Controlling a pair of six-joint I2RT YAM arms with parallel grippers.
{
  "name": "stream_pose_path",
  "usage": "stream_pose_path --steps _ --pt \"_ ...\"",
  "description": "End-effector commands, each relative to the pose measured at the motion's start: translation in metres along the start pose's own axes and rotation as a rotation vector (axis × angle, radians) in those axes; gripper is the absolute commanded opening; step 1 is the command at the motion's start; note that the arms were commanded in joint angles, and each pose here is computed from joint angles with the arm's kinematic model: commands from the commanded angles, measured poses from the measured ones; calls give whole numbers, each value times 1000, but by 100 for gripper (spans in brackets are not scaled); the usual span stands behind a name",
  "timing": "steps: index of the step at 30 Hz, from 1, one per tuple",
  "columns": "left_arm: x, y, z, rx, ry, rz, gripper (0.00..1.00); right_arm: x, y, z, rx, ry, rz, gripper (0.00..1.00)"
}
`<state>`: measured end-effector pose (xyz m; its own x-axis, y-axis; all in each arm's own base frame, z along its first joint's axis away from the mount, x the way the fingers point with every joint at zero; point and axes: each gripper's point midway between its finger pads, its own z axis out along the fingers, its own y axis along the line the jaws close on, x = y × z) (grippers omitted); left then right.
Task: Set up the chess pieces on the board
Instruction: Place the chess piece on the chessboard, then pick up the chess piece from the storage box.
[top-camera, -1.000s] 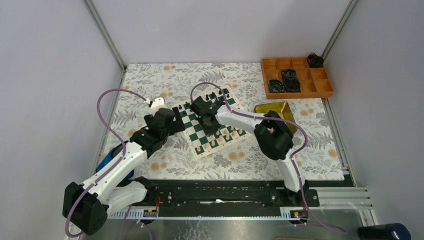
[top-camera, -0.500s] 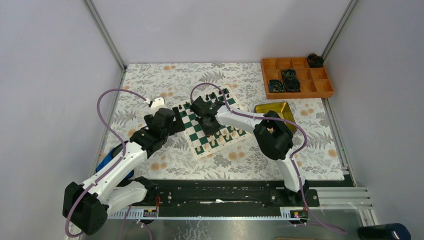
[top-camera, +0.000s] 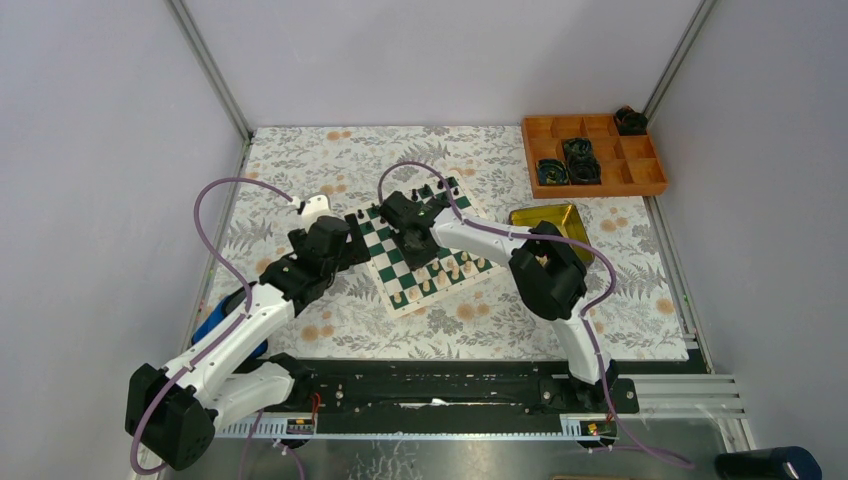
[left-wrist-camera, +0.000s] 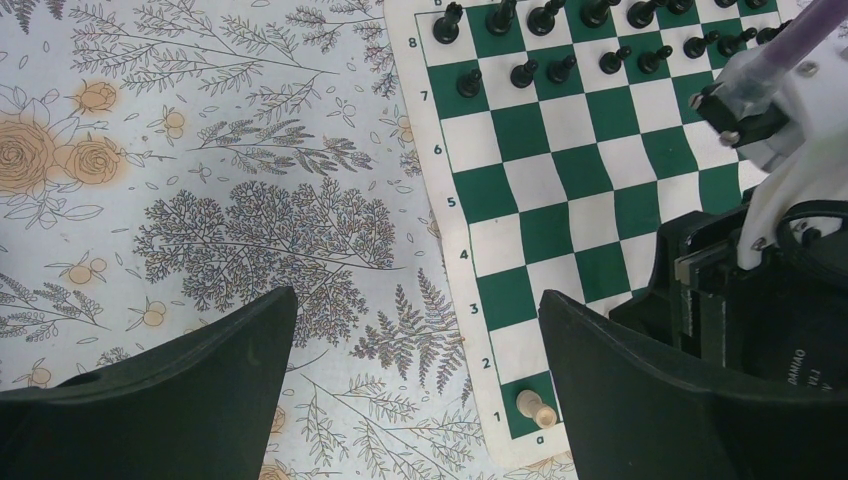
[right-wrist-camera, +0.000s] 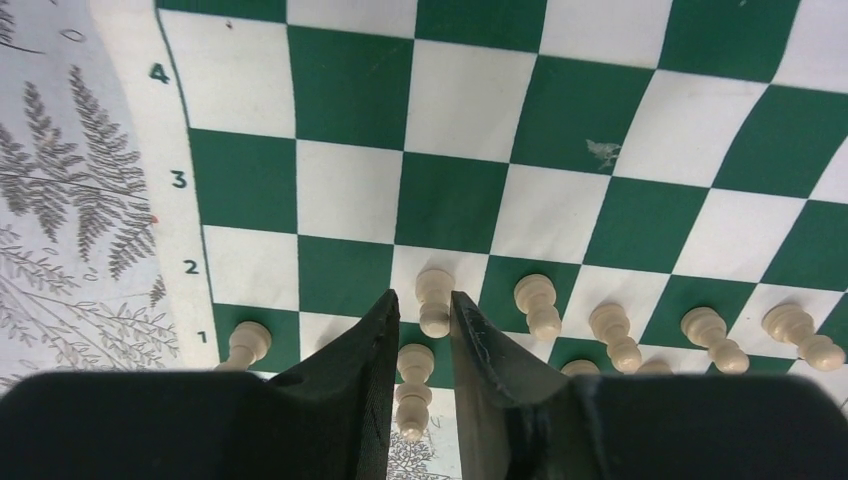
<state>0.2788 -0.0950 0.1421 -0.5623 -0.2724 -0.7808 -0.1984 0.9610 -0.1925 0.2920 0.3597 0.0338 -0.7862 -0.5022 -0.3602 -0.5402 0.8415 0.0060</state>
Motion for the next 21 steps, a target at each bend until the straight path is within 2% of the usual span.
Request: stream_pose_path --steps 1,7,12,17,21 --pt "-5 -2 2 0 -25 -1 99 -38 5 -50 -23 -138 -16 31" --pt "-4 -1 3 -7 -23 3 99 -63 -15 -84 51 -245 7 31" --pt "-4 1 3 -14 -24 4 99 -72 -91 -117 151 -338 180 31" --pt "-3 1 4 -16 -18 6 99 -41 -184 -130 261 -320 370 34" --pt "0 -1 6 -15 -9 11 99 -1 -234 -129 314 -256 480 35"
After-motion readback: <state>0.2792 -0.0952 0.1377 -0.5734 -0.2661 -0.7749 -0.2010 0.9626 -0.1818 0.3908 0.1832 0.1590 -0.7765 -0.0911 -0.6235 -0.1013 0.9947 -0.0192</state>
